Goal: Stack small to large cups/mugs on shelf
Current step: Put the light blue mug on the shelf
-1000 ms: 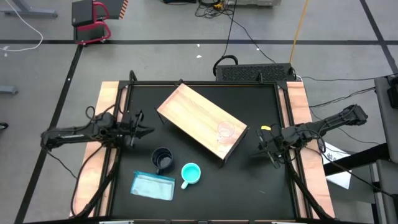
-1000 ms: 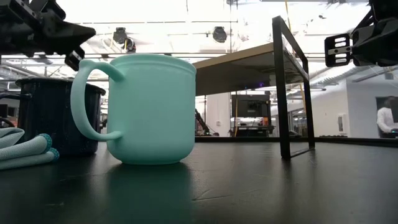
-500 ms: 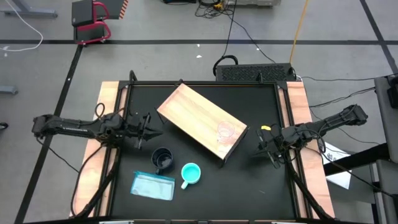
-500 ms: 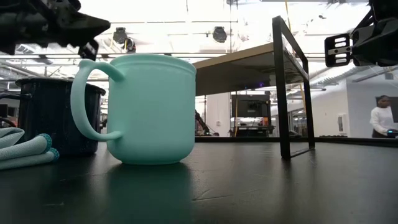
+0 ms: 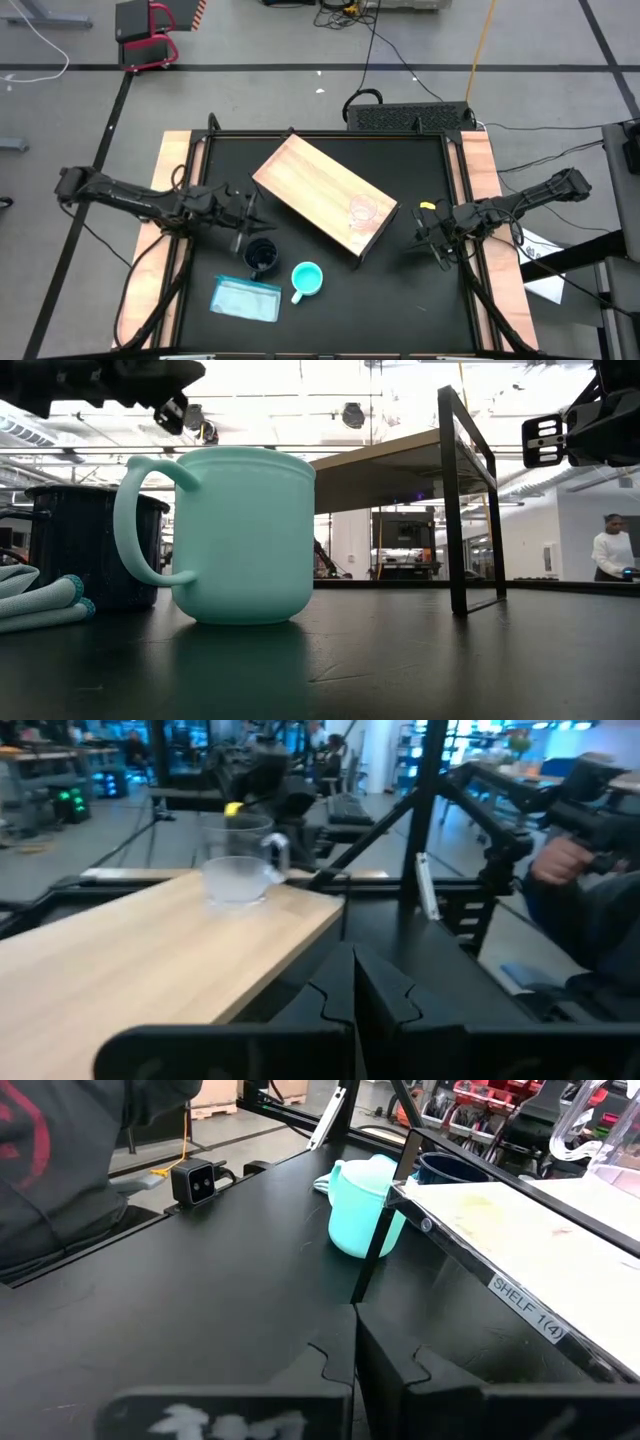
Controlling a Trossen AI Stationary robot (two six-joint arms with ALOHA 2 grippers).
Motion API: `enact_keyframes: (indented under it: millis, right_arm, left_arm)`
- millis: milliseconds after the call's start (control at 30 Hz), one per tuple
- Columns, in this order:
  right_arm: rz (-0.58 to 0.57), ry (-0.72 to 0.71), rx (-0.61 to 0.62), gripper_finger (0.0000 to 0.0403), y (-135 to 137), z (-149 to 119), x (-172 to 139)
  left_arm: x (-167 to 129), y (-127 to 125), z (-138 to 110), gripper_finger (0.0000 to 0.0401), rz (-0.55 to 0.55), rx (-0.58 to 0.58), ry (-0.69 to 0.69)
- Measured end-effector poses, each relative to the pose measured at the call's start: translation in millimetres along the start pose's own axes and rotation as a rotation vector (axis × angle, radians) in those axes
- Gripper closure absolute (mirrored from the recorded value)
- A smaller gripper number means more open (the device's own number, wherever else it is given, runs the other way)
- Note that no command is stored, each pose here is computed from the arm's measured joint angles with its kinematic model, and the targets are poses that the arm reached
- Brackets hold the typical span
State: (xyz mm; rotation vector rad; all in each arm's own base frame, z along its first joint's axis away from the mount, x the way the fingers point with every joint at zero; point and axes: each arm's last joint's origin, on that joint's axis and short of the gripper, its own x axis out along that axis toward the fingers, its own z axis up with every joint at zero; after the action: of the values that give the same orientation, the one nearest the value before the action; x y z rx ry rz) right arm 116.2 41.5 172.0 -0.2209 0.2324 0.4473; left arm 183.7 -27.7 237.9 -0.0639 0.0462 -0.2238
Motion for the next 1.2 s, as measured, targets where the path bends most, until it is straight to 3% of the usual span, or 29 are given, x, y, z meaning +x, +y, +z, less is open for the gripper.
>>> enact_keyframes:
  millis: [233,633,833,1200]
  right_arm:
    - [0.000,0.000,-0.002,0.0403,0,0,0]
    - [0.000,0.000,-0.002,0.0403,0,0,0]
    - [0.000,0.000,-0.003,0.0403,0,0,0]
    - [0.003,-0.001,0.000,0.0403,0,0,0]
  left_arm:
    - [20,-16,-1,0.0401,-0.106,0.067,-0.098]
    - [39,-19,-15,0.0401,-0.119,0.030,-0.064]
    - [62,-21,-6,0.0401,-0.114,-0.011,0.056]
    - [109,-33,19,0.0401,-0.145,0.092,0.082]
